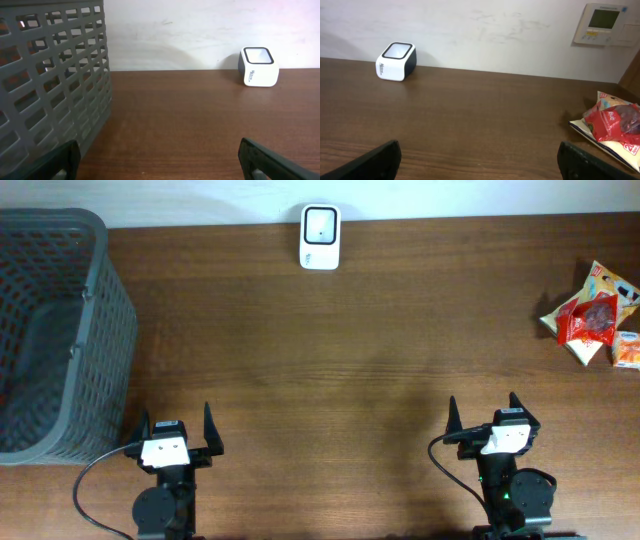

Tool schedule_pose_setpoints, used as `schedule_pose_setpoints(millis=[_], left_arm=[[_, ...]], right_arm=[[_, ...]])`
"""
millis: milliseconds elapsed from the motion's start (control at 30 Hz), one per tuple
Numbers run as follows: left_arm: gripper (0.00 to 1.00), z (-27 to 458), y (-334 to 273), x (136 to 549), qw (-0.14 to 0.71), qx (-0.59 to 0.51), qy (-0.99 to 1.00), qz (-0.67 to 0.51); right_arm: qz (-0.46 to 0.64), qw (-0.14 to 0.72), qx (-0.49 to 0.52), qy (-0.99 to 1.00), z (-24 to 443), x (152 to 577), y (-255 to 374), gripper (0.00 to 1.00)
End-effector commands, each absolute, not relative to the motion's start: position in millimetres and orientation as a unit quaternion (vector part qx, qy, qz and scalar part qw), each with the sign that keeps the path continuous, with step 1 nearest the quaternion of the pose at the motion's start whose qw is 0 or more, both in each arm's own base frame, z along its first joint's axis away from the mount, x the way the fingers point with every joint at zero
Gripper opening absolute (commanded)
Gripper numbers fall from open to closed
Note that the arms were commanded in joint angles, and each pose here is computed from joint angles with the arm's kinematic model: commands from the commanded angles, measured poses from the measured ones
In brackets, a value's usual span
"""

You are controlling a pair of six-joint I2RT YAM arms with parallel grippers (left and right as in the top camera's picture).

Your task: Scan the item barcode

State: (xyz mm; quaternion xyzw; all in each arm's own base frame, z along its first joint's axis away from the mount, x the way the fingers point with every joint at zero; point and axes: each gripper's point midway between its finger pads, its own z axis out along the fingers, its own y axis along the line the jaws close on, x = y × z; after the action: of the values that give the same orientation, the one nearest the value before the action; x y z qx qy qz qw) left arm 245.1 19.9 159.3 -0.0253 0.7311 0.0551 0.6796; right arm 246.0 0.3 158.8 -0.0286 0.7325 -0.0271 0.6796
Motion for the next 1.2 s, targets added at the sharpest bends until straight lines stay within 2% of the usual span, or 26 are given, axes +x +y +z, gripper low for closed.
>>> schedule_pose_setpoints(millis=[0,233,367,1167], left_arm=[[0.99,158.0,20.6,244.9,0.679,-0.02,0.732,0.061],[0.99,158.0,20.6,244.9,0.679,-0.02,0.732,0.061],[0.99,158.0,20.6,244.9,0.679,-0.02,0.732,0.061],[0.99,158.0,20.6,244.9,0.679,-0.02,0.732,0.061]], right_arm=[[-0.026,0.678,-0.026,0.735,155.1,246.0,-0.4,0.98],[-0.028,0.677,-0.022,0.735,154.9,246.0,-2.1,0.98],[0.015,0.677,0.028,0.735,154.8,246.0,-3.0,0.99],[0.006,0.676,0.002,0.737,153.7,246.4,1.0,0.98]])
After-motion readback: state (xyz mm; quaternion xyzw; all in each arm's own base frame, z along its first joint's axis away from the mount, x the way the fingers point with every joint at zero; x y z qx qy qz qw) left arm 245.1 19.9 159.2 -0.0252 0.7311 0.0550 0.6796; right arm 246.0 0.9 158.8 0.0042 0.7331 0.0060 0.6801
